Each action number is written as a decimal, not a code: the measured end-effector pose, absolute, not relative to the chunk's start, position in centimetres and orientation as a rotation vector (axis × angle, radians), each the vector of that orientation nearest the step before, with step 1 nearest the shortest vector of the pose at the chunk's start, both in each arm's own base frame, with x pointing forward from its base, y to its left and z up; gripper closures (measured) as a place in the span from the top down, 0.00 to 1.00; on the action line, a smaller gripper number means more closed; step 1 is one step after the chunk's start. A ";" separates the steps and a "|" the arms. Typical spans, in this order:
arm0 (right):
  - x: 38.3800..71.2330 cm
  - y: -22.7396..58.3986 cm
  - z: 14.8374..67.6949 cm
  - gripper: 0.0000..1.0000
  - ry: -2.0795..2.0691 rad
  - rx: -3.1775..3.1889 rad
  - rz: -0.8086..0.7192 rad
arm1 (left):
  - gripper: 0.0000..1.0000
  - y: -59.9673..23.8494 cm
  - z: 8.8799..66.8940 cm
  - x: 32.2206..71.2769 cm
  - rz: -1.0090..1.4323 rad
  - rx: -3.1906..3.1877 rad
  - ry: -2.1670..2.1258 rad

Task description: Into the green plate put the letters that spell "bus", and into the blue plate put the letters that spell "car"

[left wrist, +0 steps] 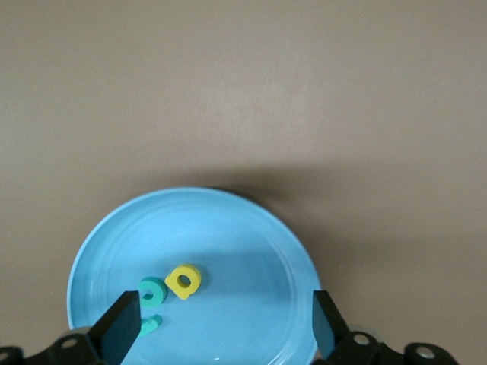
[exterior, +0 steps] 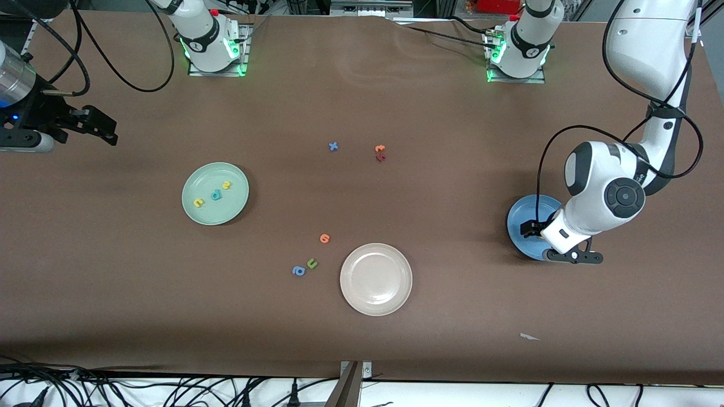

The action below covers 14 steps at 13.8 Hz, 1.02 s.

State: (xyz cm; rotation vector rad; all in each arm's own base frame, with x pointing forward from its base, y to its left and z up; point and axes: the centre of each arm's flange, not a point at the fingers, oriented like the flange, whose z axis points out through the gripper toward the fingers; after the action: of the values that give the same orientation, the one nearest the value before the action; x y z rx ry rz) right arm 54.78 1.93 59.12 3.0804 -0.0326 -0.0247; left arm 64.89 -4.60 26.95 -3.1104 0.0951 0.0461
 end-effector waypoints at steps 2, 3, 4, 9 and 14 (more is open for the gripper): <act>54.8 1.2 59.0 1.00 -0.052 3.079 -0.032 | 1.00 -4.8 29.7 64.2 0.089 -3.108 0.121; 54.7 1.0 59.0 1.00 -0.060 3.080 -0.031 | 1.00 -4.7 31.6 63.6 0.127 -3.106 0.137; 54.7 0.6 59.1 1.00 -0.072 3.084 -0.029 | 1.00 -4.5 34.0 62.9 0.152 -3.104 0.142; 54.6 -0.7 59.3 1.00 -0.131 3.133 -0.028 | 1.00 -0.5 47.3 59.2 0.123 -3.106 0.062; 54.6 -1.8 59.3 1.00 -0.087 3.145 -0.031 | 1.00 -0.3 55.1 59.2 -0.015 -3.117 0.054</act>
State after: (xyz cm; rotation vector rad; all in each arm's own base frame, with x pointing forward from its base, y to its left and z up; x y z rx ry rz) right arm 54.57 -1.76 59.30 3.1452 -0.0873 -0.0309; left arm 59.19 -0.31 55.12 -3.1175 0.0538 -0.0151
